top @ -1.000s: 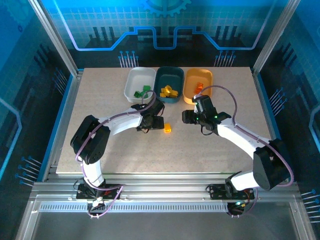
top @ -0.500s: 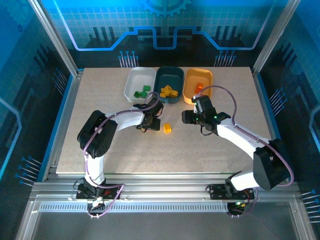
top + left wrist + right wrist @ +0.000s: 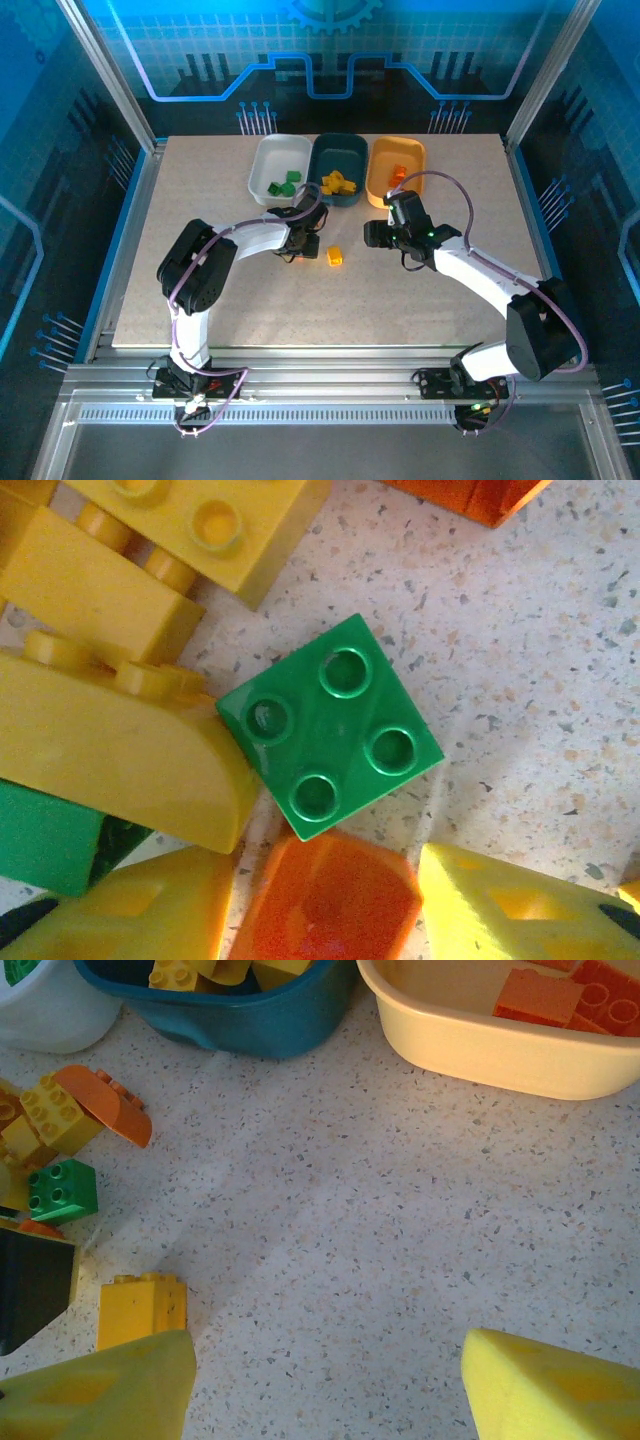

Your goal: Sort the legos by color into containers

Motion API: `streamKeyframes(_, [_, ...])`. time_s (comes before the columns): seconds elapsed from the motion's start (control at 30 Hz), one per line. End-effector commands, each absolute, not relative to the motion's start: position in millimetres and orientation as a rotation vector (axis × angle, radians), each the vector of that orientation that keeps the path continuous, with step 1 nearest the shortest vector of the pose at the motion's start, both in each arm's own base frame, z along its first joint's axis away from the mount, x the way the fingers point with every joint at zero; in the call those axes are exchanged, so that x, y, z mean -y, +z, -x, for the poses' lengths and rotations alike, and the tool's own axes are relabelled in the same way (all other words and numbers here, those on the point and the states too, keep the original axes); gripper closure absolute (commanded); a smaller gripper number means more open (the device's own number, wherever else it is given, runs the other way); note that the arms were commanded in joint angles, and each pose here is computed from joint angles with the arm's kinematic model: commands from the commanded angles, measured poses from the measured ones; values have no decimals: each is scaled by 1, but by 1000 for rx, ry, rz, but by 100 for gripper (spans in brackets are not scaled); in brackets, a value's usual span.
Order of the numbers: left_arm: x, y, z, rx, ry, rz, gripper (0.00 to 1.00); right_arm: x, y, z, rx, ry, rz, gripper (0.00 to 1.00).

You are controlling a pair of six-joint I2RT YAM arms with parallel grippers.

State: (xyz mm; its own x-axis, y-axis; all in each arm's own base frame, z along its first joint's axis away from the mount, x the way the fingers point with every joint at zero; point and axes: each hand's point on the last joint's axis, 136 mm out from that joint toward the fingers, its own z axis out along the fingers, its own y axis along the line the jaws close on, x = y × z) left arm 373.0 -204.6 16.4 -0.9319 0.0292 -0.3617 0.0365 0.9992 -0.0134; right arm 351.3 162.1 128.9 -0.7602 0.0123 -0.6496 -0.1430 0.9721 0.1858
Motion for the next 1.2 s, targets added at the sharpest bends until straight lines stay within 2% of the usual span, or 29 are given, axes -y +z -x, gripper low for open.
streamKeyframes(0.0, [210, 24, -369, -2751, -42, -67, 55, -165, 132, -351, -2403, 288, 102, 28])
streamKeyframes(0.33, [211, 26, -361, -2757, 0, -88, 62, -164, 132, -351, -2399, 281, 99, 29])
streamKeyframes(0.73, [211, 51, -347, -2726, -40, -76, 62, -158, 129, -352, -2410, 247, 69, 29])
streamKeyframes(0.93, [235, 111, -364, -2657, -156, -79, 62, -120, 113, -356, -2458, 222, -170, 29])
streamKeyframes(1.17, [311, 150, -415, -2594, -456, -129, 63, -73, 70, -349, -2469, 469, -627, 25])
